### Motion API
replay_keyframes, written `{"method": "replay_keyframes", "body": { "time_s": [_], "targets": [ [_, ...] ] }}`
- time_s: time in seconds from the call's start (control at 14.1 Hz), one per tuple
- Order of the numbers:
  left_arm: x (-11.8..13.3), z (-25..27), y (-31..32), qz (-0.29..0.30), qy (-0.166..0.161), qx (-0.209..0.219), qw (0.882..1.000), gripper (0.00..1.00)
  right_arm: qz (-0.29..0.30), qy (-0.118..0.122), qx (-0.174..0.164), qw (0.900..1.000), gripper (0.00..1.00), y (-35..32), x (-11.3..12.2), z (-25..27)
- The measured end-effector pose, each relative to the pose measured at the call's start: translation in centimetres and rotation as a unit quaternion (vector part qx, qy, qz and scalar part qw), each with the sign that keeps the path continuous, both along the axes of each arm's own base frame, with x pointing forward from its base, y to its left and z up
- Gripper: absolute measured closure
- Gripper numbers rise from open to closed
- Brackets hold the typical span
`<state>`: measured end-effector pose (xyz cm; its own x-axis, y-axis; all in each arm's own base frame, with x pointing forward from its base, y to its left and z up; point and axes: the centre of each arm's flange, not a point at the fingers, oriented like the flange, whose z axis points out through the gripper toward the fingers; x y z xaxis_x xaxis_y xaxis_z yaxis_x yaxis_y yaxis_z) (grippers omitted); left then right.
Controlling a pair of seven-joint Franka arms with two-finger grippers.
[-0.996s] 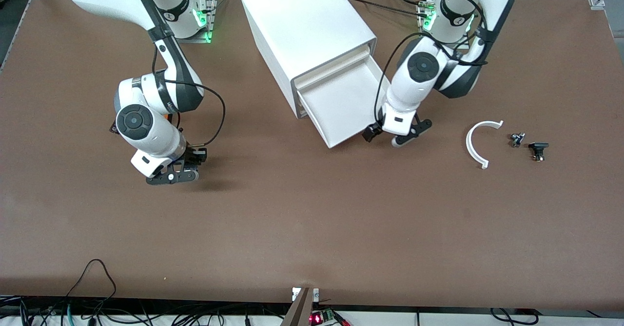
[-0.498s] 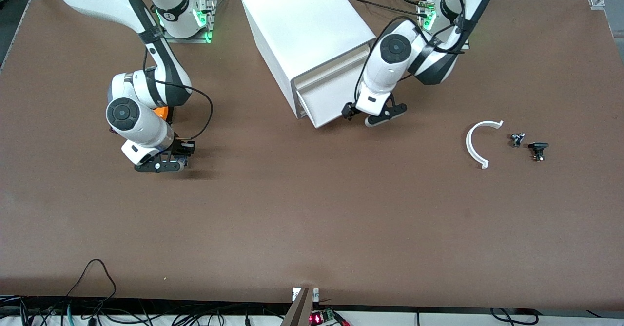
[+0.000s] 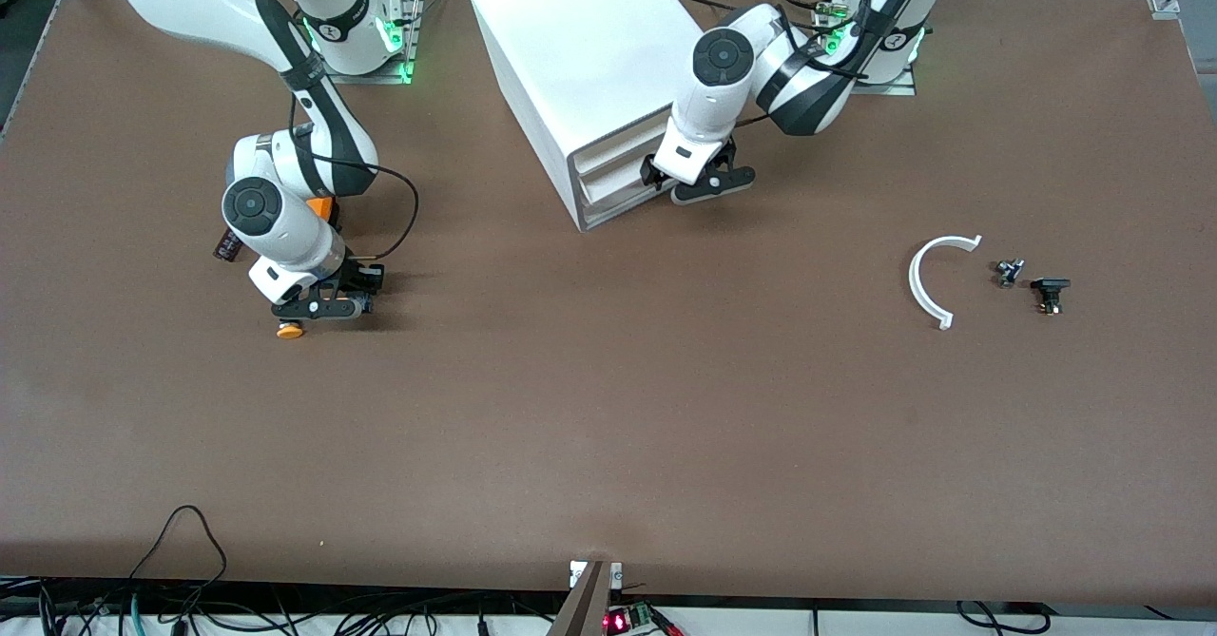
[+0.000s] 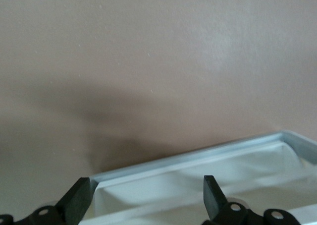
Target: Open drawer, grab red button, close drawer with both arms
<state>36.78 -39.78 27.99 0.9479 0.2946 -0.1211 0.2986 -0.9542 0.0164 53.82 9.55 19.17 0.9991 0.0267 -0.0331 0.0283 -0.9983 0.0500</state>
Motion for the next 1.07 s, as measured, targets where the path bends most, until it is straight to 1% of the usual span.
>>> {"method": "replay_keyframes", "body": {
  "time_s": [0.14, 0.21, 0.28, 0.36, 0.43, 0.5, 0.57, 0.71, 0.85, 0.92, 1.07],
  "targets": [
    [-0.6, 0.1, -0.5, -0.007, 0.001, -0.001, 1.0, 0.0, 0.0, 0.001, 0.0, 1.0, 0.56, 0.0, 0.0, -0.1],
    [-0.6, 0.1, -0.4, -0.007, 0.001, 0.0, 1.0, 0.0, 0.0, -0.002, 0.0, 1.0, 0.49, 0.0, 0.1, 0.1],
    [-0.6, 0.1, -0.4, -0.007, 0.001, 0.0, 1.0, 0.0, 0.0, -0.007, 0.001, 1.0, 0.38, 0.1, 0.4, 0.5],
    [-0.5, 0.1, -0.3, -0.006, 0.001, 0.001, 1.0, 0.0, 0.0, -0.012, 0.002, 1.0, 0.3, 0.2, 0.9, 1.2],
    [-0.3, 0.2, -0.1, -0.003, 0.0, 0.0, 1.0, 0.0, 0.0, -0.015, 0.002, 1.0, 0.19, 0.3, 1.5, 2.3],
    [0.4, 0.5, 0.5, 0.005, -0.004, -0.001, 1.0, 0.0, -0.001, -0.012, 0.0, 1.0, 0.1, 0.5, 2.3, 3.9],
    [1.7, 1.2, 1.6, 0.021, -0.013, -0.004, 1.0, 0.0, -0.002, -0.005, -0.003, 1.0, 0.0, 0.7, 3.3, 6.2],
    [5.1, 3.6, 4.5, 0.06, -0.04, -0.013, 0.997, 0.0, -0.005, 0.012, -0.01, 1.0, 0.0, 1.1, 5.4, 11.9],
    [8.2, 7.2, 7.3, 0.094, -0.074, -0.022, 0.993, 0.0, -0.009, 0.013, -0.013, 1.0, 0.0, 1.3, 6.9, 17.4],
    [9.6, 9.1, 8.9, 0.101, -0.086, -0.02, 0.991, 0.0, -0.011, 0.015, -0.015, 1.0, 0.0, 1.3, 7.3, 19.7],
    [12.2, 12.8, 12.7, 0.087, -0.088, -0.003, 0.992, 0.0, -0.017, 0.025, -0.016, 0.999, 0.0, 1.4, 7.9, 24.4]
  ]
}}
